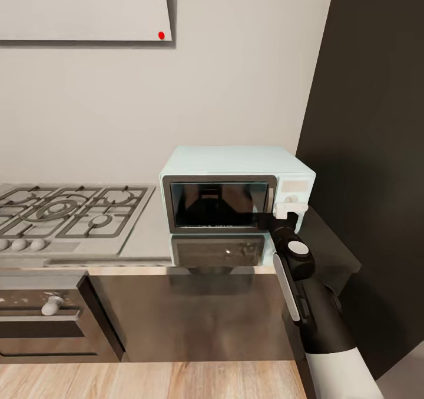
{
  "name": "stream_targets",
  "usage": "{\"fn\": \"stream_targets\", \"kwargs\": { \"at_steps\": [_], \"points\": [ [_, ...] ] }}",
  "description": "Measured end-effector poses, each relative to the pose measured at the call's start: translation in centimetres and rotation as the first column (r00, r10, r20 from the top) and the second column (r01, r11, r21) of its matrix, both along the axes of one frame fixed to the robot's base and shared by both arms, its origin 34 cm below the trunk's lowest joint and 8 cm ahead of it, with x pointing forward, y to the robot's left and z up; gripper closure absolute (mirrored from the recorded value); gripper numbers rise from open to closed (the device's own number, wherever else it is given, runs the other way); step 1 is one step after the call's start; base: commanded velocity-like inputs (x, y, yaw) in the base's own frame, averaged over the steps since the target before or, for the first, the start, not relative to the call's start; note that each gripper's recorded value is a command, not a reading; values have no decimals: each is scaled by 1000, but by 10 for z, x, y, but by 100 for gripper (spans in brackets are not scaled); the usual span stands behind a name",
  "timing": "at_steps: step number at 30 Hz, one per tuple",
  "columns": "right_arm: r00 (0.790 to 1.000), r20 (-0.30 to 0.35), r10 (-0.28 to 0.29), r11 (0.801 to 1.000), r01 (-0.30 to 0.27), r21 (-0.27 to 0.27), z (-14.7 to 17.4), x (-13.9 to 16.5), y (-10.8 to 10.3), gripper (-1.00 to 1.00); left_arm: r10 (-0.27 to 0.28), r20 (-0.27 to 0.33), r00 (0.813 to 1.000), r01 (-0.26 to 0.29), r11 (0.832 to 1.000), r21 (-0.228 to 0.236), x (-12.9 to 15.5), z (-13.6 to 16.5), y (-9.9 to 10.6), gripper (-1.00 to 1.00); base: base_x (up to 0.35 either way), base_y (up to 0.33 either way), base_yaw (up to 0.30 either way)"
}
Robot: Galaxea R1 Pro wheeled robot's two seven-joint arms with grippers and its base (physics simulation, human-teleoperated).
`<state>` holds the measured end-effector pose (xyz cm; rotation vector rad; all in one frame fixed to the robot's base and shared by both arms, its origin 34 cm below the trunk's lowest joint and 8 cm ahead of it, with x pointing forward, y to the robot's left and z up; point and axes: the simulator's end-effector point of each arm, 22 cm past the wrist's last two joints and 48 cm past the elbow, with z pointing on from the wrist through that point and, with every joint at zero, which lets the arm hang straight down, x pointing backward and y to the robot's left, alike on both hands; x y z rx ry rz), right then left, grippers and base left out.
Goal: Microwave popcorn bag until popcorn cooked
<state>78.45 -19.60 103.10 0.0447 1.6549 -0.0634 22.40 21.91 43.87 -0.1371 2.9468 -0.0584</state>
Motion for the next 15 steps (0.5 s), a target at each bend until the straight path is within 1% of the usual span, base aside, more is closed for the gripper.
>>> {"fn": "stream_targets", "kwargs": {
  "at_steps": [9, 15],
  "points": [
    [1000, 1, 11, 1000, -11, -5, 0, 0, 6, -100, 2, -1, 1000, -2, 1000, 0, 0, 0, 0, -100, 1, 0, 0],
    [1000, -1, 12, 1000, -12, -6, 0, -1, 6, -100, 3, 0, 1000, -3, 1000, 0, 0, 0, 0, -100, 53, 0, 0]
  ]
}}
